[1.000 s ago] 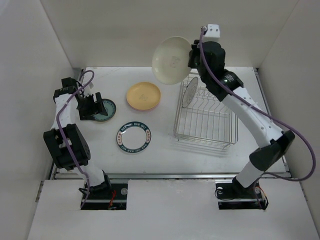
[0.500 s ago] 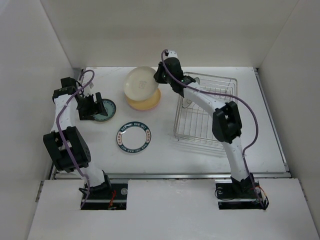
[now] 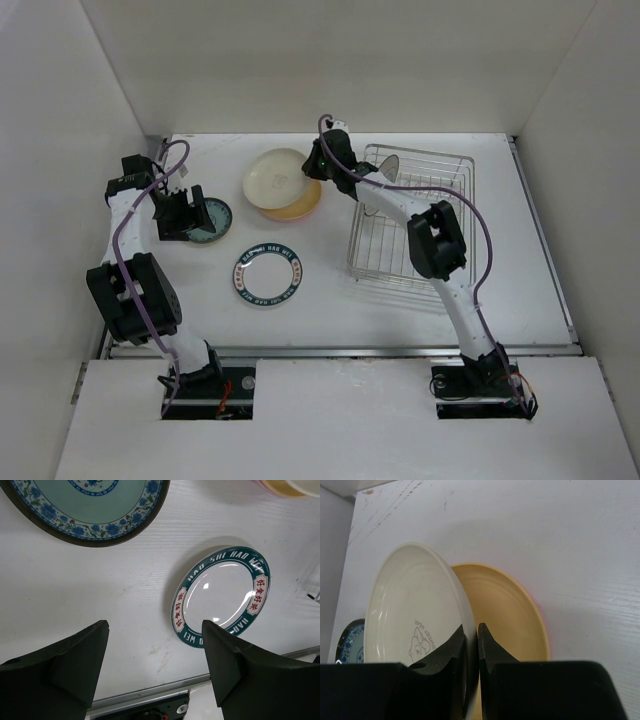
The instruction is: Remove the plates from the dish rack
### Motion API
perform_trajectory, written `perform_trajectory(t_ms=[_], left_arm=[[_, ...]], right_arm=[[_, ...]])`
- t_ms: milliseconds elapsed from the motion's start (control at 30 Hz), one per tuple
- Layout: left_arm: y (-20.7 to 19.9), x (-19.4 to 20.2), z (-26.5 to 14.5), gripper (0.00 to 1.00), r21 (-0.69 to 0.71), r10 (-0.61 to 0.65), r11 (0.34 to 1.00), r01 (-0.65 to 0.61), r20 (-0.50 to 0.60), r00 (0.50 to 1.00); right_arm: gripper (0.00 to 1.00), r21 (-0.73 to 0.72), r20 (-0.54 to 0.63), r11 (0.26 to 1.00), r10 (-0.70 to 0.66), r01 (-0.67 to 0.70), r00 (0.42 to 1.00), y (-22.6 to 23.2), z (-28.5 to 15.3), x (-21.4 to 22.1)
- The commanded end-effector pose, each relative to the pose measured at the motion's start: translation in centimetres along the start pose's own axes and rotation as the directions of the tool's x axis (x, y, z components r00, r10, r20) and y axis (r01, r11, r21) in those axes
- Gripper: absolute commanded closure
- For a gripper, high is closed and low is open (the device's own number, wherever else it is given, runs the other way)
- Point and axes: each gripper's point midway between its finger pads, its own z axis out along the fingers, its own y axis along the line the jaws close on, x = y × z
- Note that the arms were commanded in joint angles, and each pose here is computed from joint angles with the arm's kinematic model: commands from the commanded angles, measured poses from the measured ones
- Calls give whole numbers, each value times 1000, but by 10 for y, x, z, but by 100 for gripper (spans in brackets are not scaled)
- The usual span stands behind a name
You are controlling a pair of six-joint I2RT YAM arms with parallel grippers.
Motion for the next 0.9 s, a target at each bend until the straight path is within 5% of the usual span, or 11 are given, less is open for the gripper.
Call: perform_trajectory(t_ms=[0, 133, 267, 667, 867], left_arm=[[-5, 6, -4, 28, 19, 12, 1000, -12, -8, 1000], [-5, 6, -4, 28, 19, 12, 1000, -12, -8, 1000], [-5, 6, -4, 28, 19, 12, 1000, -12, -8, 1000], [-7, 8, -5, 28, 29, 9, 1000, -8, -15, 1000], [-8, 8, -7, 28, 28, 12, 1000, -12, -7, 1000]], right_arm=[[88, -59, 67, 998, 37, -33, 997, 22, -2, -29], [61, -5, 45, 999, 32, -32, 998, 6, 1, -16], [48, 8, 29, 1000, 11, -11, 1000, 3, -2, -12], [40, 176, 144, 981, -107, 81, 984, -3, -53, -69], [40, 103, 169, 980, -188, 173, 967, 39, -94, -94]])
